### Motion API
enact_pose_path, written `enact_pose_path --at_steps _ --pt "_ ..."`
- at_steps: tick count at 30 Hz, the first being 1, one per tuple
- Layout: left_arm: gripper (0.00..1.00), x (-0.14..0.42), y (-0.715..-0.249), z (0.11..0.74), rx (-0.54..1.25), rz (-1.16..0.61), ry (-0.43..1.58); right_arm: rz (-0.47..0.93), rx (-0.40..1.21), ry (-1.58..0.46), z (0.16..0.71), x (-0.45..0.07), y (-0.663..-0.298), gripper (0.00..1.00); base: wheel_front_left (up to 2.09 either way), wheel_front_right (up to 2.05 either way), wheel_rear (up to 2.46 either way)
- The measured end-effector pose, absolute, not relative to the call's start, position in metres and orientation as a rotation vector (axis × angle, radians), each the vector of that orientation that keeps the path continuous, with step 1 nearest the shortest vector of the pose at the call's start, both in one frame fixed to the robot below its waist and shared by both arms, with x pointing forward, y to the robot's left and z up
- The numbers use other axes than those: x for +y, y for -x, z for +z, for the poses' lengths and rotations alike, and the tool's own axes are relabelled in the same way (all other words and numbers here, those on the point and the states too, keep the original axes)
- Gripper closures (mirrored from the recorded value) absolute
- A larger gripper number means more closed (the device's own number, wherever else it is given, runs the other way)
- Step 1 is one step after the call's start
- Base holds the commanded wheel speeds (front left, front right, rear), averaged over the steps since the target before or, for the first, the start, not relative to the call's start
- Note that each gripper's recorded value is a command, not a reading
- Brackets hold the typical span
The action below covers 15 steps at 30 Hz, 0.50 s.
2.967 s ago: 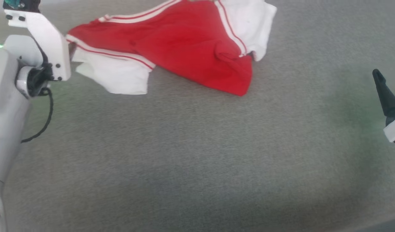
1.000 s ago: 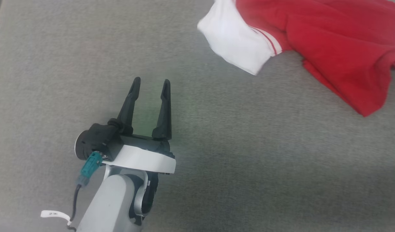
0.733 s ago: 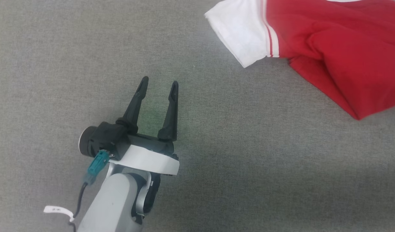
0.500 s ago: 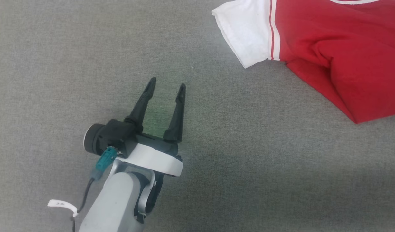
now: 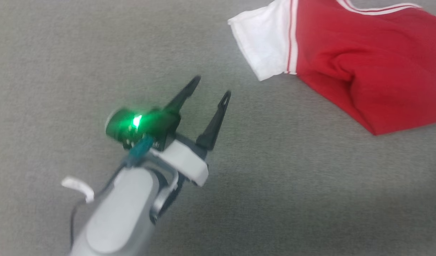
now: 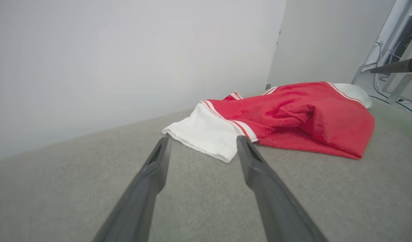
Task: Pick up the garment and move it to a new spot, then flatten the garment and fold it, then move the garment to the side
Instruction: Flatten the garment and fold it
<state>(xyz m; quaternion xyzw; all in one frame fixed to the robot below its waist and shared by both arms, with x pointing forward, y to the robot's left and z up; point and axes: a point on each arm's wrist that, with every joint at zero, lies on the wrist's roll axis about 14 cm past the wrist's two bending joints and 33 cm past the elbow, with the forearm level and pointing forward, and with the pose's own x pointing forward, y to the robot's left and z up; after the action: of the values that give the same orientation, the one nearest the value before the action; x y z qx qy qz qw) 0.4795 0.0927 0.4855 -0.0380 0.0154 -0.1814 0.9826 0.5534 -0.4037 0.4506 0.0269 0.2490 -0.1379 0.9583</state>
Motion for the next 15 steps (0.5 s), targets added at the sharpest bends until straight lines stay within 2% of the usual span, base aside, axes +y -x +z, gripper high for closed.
enact_pose_path --at_steps 3,5,8,15 --pt "0.00 0.080 -0.500 0.508 0.015 -0.465 -0.026 -0.245 0.369 -0.024 0.473 -0.398 -0.550 0.00 0.00 0.00 0.00" --pt "0.00 0.077 -0.506 0.514 0.011 -0.483 -0.048 -0.228 0.345 -0.022 0.475 -0.394 -0.546 0.00 0.00 0.00 0.00" --pt "0.00 0.066 -0.535 0.533 0.029 -0.544 -0.122 -0.123 0.244 -0.031 0.482 -0.364 -0.531 0.00 0.00 0.00 0.00" --pt "0.00 0.037 -0.587 0.522 0.259 -0.631 -0.154 -0.039 0.164 -0.080 0.484 -0.340 -0.485 0.00 0.00 0.00 0.00"
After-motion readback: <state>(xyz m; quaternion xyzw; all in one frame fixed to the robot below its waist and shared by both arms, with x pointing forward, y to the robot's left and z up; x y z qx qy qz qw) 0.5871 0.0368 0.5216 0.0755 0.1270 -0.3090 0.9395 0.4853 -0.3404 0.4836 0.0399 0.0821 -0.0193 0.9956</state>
